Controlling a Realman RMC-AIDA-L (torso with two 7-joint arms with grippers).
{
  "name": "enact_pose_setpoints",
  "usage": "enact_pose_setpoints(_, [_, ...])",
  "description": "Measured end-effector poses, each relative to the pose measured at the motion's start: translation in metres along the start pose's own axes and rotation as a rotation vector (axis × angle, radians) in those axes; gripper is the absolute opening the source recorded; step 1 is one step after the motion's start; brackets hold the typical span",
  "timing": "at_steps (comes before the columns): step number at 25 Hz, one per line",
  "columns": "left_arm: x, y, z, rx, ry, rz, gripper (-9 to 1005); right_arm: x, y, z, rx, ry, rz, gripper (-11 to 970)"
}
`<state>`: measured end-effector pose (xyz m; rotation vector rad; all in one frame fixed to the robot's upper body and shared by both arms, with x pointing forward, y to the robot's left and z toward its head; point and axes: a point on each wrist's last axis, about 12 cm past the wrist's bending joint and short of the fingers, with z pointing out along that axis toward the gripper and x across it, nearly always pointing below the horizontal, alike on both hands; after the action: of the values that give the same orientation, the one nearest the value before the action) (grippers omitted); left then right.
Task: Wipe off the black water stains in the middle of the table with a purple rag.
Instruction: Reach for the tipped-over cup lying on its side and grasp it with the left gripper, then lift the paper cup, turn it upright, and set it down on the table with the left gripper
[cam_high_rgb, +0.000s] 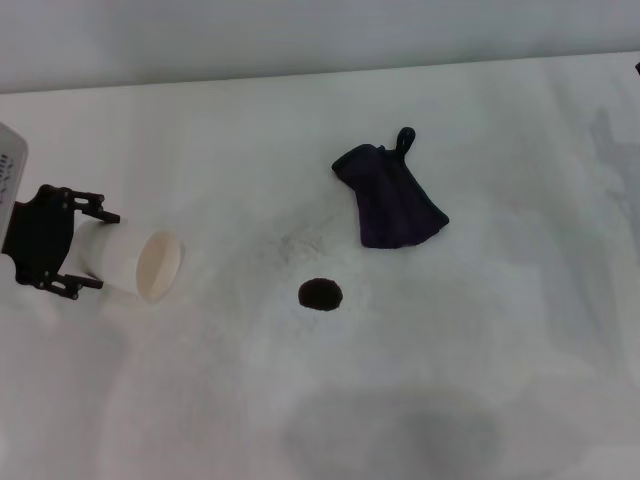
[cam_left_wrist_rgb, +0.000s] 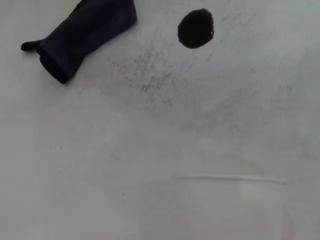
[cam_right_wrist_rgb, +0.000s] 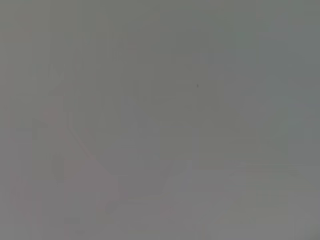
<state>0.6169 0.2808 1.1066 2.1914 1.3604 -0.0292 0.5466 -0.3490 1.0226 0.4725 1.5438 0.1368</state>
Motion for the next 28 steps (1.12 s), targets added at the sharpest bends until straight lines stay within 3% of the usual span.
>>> enact_pose_setpoints(24, [0.0,-0.005,0.004,-0.052,-0.024,-0.049,767,0.004,-0.007,-0.01,0.012,0.007,0.031,840])
enact_pose_setpoints(28, [0.0,-0.004,0.004,-0.128,-0.056,-0.104,730,0.004,-0.007,-0.01,0.007,0.005,0.028,840])
